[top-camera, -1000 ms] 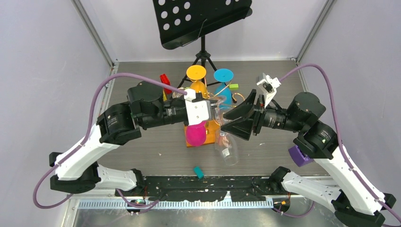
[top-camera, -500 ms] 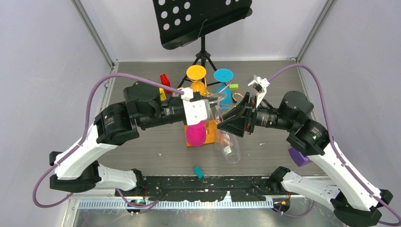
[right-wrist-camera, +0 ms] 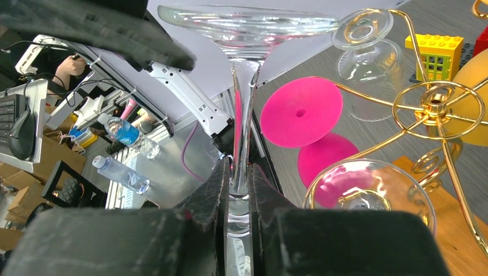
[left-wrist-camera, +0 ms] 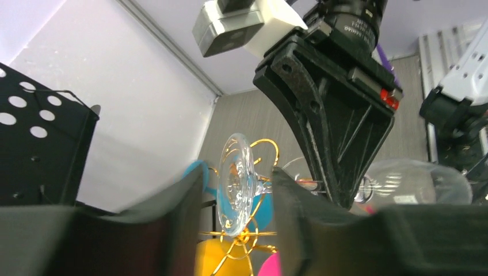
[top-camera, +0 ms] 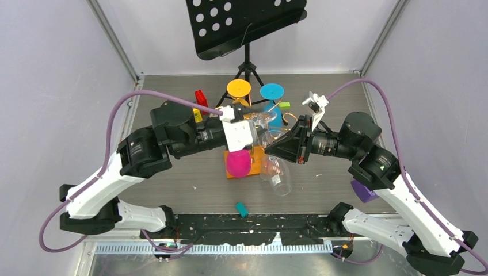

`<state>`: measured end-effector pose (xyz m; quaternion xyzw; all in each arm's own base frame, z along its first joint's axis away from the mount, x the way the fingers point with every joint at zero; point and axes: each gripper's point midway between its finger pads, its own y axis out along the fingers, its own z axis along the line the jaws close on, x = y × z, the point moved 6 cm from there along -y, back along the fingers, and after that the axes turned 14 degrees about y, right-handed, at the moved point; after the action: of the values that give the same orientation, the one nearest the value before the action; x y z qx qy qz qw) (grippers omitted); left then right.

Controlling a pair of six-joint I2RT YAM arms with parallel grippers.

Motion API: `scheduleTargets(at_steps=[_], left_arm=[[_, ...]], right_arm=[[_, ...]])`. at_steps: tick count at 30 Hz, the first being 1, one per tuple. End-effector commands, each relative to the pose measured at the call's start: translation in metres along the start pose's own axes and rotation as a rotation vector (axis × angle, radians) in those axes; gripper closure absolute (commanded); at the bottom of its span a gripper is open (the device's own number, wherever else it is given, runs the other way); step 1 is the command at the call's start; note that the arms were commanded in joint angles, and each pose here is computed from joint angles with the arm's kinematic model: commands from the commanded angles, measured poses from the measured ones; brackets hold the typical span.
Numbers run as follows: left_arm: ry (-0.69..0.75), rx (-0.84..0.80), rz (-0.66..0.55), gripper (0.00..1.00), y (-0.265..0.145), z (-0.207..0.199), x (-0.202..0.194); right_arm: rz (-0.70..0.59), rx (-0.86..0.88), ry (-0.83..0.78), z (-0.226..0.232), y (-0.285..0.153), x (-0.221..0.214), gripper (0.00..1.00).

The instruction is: Place the wine glass upside down on the wine glass rack

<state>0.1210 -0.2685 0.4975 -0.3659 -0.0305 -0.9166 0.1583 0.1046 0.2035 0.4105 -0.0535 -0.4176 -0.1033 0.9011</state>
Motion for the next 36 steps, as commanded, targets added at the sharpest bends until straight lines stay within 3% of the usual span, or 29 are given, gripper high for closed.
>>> scheduleTargets(at_steps=[1, 3, 4, 6, 9, 14, 20, 23, 28, 36], left_arm=[[-0.025, 0.143, -0.115, 0.44, -0.017, 0.023, 0.023], [-0.043, 0.157, -0.128, 0.34, -0.019, 0.024, 0.024], [-0.051, 0.164, -0.133, 0.24, -0.020, 0.025, 0.025], [-0.074, 0.176, -0.134, 0.17, -0.022, 0.025, 0.025], [-0.125, 0.260, -0.082, 0.14, -0.028, 0.030, 0.016], [-0.290, 0.346, 0.029, 0.10, -0.037, 0.038, -0.008], [-0.574, 0.297, 0.066, 0.11, -0.038, 0.039, -0.041], [-0.645, 0.243, 0.112, 0.13, -0.031, 0.031, -0.056], [-0.658, 0.160, 0.161, 0.15, -0.019, 0.017, -0.069], [-0.668, 0.169, 0.185, 0.16, -0.010, 0.012, -0.084]], right_arm=[[-0.082, 0.050, -0.046, 0.022, -0.013, 0.014, 0.95], [-0.098, 0.043, -0.049, 0.027, -0.020, 0.016, 0.95], [-0.115, 0.031, -0.056, 0.029, -0.023, 0.019, 0.95], [-0.145, -0.006, -0.081, 0.031, -0.033, 0.022, 0.95], [-0.197, -0.152, -0.129, 0.026, -0.056, 0.023, 0.95], [-0.386, -0.549, -0.241, -0.007, -0.097, 0.040, 0.95], [-0.461, -1.017, -0.374, -0.054, -0.130, 0.055, 0.95], [-0.494, -1.215, -0.432, -0.071, -0.144, 0.062, 0.95], [-0.524, -1.223, -0.447, -0.090, -0.135, 0.072, 0.95], [-0.441, -1.061, -0.422, -0.139, -0.106, 0.084, 0.95]])
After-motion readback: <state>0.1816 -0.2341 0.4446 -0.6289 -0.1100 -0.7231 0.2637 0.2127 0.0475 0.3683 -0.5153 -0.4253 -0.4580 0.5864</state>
